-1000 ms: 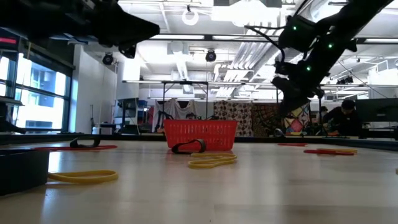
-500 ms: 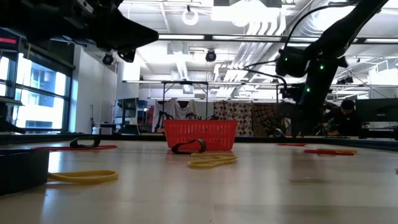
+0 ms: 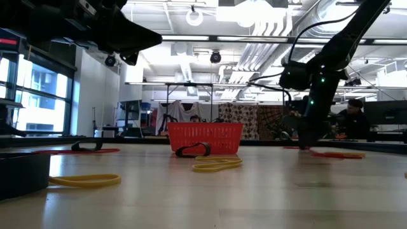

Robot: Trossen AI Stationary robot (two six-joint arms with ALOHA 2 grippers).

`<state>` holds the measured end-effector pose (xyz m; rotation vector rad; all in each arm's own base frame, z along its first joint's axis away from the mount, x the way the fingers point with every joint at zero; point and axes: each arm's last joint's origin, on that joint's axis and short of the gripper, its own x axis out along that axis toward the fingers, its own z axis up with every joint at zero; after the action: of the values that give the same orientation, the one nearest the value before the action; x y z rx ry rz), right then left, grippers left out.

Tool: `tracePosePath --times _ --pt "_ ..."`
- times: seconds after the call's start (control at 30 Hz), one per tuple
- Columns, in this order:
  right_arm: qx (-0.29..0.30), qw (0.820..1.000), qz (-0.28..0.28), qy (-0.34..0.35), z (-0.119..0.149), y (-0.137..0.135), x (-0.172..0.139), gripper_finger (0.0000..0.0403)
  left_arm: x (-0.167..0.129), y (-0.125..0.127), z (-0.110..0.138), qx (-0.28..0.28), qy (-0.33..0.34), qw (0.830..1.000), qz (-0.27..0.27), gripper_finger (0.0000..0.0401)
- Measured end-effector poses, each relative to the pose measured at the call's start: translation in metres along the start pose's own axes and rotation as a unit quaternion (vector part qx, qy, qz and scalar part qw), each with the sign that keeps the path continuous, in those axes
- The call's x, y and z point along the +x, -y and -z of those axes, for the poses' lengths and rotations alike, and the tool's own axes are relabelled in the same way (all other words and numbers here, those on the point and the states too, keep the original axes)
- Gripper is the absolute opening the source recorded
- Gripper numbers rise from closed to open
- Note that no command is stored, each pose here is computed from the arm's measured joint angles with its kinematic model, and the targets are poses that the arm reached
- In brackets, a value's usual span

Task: Sort rubber bands into baskets
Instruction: Put the red rubber band into the red bin

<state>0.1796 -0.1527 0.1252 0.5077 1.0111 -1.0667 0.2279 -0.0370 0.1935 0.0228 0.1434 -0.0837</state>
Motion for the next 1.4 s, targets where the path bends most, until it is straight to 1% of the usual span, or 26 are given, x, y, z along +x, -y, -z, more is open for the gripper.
tracePosePath --times 0.13,0.17,0.2,0.3,0.37,0.53,0.63,0.7,0.77,0.87,0.97,1.07,1.27,1.4 --pt "-0.030 0.999 -0.018 0.016 -0.004 -0.002 0.000 0.0025 0.000 0.000 0.001 -0.005 -0.003 1.000 0.000 0.0000" --pt "-0.037 0.999 -0.021 0.016 -0.004 -0.002 0.000 0.0013 0.000 0.000 0.001 -0.005 -0.005 1.000 -0.001 0.0000" --pt "-0.040 0.999 -0.028 0.015 -0.006 -0.003 -0.001 0.0010 0.000 0.000 0.002 -0.005 -0.008 1.000 -0.001 0.0000" --pt "-0.043 0.997 -0.058 0.025 -0.011 -0.008 -0.007 0.0016 0.000 -0.001 0.002 -0.004 -0.012 1.000 -0.011 0.0000" --pt "-0.054 0.995 -0.075 0.039 -0.012 -0.014 -0.015 0.0008 0.000 -0.001 0.003 -0.004 -0.013 1.000 -0.021 0.0000" --pt "-0.082 0.984 -0.124 0.103 -0.014 -0.032 -0.045 0.0003 0.000 -0.002 0.002 -0.004 -0.013 0.999 -0.029 0.0000" --pt "-0.098 0.973 -0.153 0.142 -0.010 -0.044 -0.064 0.0001 0.000 -0.002 0.003 -0.004 -0.013 0.999 -0.029 0.0000" --pt "-0.108 0.967 -0.162 0.162 -0.007 -0.051 -0.075 0.0001 0.000 -0.002 0.002 -0.004 -0.012 0.999 -0.029 0.0000" --pt "-0.113 0.966 -0.154 0.175 -0.003 -0.054 -0.082 0.0001 0.000 -0.002 0.002 -0.004 -0.012 0.999 -0.029 0.0000" --pt "-0.086 0.977 -0.109 0.164 0.001 -0.051 -0.081 0.0005 0.000 -0.002 0.002 -0.006 -0.012 0.999 -0.029 0.0000" --pt "-0.071 0.986 -0.082 0.126 0.003 -0.043 -0.071 0.0020 0.000 -0.002 0.002 -0.008 -0.011 0.999 -0.029 0.0000" --pt "-0.057 0.992 -0.062 0.096 0.003 -0.037 -0.060 0.0049 0.000 -0.002 0.002 -0.008 -0.012 0.999 -0.029 0.0000" --pt "-0.033 0.998 -0.024 0.057 -0.001 -0.027 -0.034 0.0122 0.000 -0.002 0.002 -0.008 -0.012 0.999 -0.029 0.0000" --pt "-0.019 0.999 0.002 0.028 -0.002 -0.019 -0.016 0.0148 0.000 -0.002 0.003 -0.008 -0.016 0.999 -0.028 0.0000"
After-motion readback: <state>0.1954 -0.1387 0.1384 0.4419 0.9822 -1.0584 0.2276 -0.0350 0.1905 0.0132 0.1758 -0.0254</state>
